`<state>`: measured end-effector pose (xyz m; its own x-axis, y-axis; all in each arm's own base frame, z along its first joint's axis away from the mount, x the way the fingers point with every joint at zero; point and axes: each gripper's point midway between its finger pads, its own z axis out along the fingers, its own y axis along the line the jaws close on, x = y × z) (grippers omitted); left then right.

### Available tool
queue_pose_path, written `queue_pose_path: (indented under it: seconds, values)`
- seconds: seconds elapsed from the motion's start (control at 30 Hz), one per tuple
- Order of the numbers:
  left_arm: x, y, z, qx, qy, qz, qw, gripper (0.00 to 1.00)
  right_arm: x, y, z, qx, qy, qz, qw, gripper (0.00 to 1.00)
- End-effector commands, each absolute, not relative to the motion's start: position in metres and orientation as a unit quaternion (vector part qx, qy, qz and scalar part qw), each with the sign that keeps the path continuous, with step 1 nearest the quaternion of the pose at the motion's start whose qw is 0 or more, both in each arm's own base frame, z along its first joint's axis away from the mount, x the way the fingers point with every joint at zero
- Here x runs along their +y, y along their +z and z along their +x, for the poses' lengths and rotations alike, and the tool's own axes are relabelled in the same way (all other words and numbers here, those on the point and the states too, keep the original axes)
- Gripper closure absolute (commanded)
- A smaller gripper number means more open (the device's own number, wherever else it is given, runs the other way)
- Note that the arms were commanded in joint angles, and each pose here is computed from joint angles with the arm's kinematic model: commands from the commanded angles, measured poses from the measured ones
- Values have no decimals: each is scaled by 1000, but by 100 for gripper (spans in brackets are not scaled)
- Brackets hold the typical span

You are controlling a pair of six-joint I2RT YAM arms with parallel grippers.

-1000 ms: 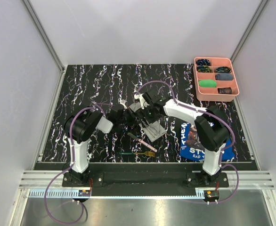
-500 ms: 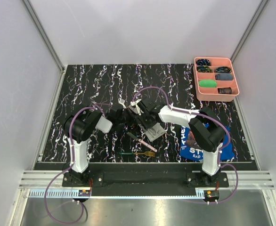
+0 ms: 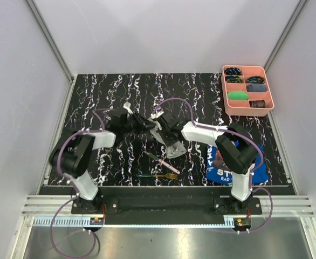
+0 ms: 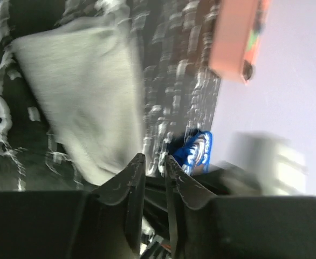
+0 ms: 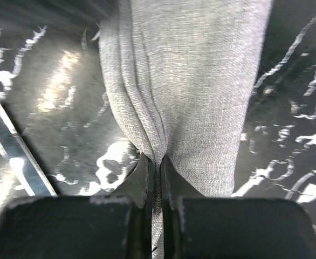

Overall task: Fold the napkin into a case and place the utensils inside
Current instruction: Turn over the smaller rectangle-folded napkin at the center of the board.

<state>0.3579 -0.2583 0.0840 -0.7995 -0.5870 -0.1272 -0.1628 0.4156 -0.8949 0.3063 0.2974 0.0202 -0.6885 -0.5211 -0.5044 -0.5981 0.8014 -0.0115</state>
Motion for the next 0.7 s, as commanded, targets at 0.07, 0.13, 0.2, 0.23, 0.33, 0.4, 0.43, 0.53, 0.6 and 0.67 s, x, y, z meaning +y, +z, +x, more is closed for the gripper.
queue_pose_path:
  seconds: [0.07,0.13,0.2,0.23,0.33,0.4,0.43,0.53,0.6,0.67]
  values:
    - [-210,172,359,818,-408,-177,364,76,345,40,277,917,218,-279,185,100]
    - [-198,188,354,814,-390,-172,394,76,365,63,276,903,274,-279,179,100]
    - [-190,185,349,819,-372,-178,399,77,375,77,284,894,313,-265,182,100]
    - [-188,186,347,820,-367,-174,404,78,380,83,281,885,344,-264,170,100]
    - [-179,172,343,830,-343,-177,403,80,390,104,287,856,432,-236,155,100]
    - [-168,167,343,839,-308,-181,410,81,392,113,293,841,470,-217,159,100]
    - [-163,167,344,842,-293,-174,417,82,388,118,296,833,487,-211,157,100]
    - [-155,165,345,850,-267,-178,418,83,376,125,303,806,558,-152,127,100]
    - [-157,164,345,850,-269,-178,417,85,368,119,309,785,587,-142,136,100]
    - [-157,154,347,857,-261,-178,408,85,357,115,314,771,612,-130,118,100]
